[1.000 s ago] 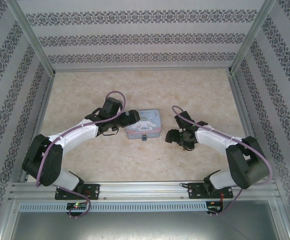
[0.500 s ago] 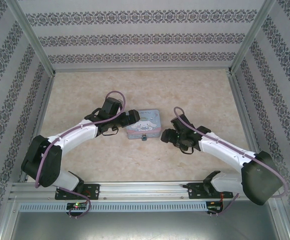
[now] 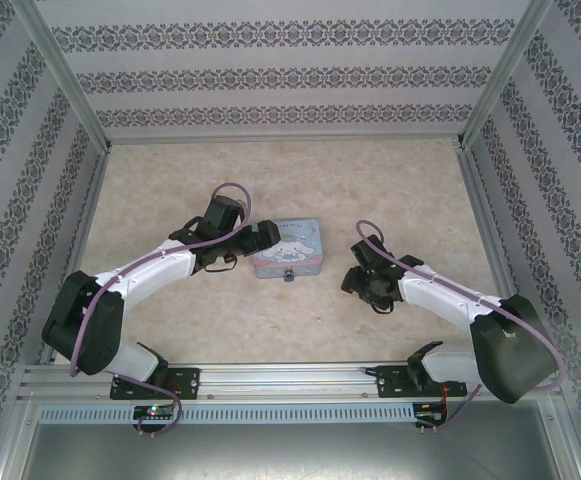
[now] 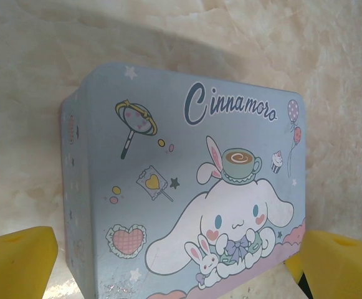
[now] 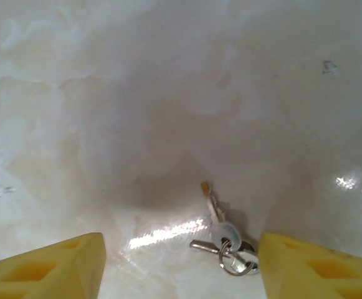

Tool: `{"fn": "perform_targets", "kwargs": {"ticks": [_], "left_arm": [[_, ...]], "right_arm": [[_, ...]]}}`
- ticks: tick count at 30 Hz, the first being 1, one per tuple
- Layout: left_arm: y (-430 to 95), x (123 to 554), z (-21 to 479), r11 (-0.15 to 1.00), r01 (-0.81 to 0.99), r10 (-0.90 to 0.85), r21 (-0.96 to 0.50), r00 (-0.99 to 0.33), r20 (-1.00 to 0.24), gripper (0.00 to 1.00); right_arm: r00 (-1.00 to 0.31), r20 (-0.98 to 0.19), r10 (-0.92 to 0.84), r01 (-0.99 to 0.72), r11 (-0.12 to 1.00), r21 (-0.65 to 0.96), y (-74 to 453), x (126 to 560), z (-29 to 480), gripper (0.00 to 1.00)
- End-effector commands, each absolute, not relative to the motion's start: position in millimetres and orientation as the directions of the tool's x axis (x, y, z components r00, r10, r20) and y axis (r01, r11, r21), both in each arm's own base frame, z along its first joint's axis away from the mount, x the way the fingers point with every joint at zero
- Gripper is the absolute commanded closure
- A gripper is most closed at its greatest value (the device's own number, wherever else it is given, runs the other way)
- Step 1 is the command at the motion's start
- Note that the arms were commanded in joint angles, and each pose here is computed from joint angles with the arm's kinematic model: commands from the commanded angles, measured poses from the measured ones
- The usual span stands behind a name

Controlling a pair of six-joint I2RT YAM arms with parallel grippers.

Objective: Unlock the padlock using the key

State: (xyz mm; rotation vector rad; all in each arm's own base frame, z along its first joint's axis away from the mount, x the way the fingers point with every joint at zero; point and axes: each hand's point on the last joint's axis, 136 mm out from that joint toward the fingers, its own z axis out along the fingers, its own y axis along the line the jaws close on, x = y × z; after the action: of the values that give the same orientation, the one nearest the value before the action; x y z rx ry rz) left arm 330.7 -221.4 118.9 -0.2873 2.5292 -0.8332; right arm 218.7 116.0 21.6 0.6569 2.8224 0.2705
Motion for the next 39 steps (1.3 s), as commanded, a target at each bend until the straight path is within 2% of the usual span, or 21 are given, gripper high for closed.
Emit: {"fn": "perform_targets", "kwargs": {"ticks": [1,10,27,32,37,39], "left_arm": [[-226,326,127,0.786,-0.014,-0.312,-0.619,-0.873,-0.376,0.00],[-226,324,124,0.782,-0.015,-0.314,-0.623,-0.873,-0.373,0.00],[-229,324,120,0.780,-0.007,-0.302,-0.626,-0.880,-0.366,0.00],[-229,324,120,0.781,-0.008,-0.301,-0.625,-0.881,-0.365,0.00],[-229,323,118,0.784,-0.011,-0.297,-0.620,-0.884,-0.360,0.00],[-229,324,118,0.786,-0.013,-0.296,-0.619,-0.886,-0.358,0.00]], "right_arm": [[-0.867,-0.191,0.460,0.425,0.883,0.199,110,225,20,0.39],[-0.877,-0.172,0.448,0.424,0.892,0.156,109,225,11,0.55],[-0.883,-0.160,0.442,0.427,0.896,0.121,107,223,1,0.71],[-0.886,-0.157,0.436,0.421,0.899,0.122,108,223,-1,0.82],[-0.894,-0.159,0.419,0.400,0.906,0.138,110,223,-2,0.99],[-0.900,-0.164,0.404,0.382,0.912,0.151,112,224,-1,1.00]]}}
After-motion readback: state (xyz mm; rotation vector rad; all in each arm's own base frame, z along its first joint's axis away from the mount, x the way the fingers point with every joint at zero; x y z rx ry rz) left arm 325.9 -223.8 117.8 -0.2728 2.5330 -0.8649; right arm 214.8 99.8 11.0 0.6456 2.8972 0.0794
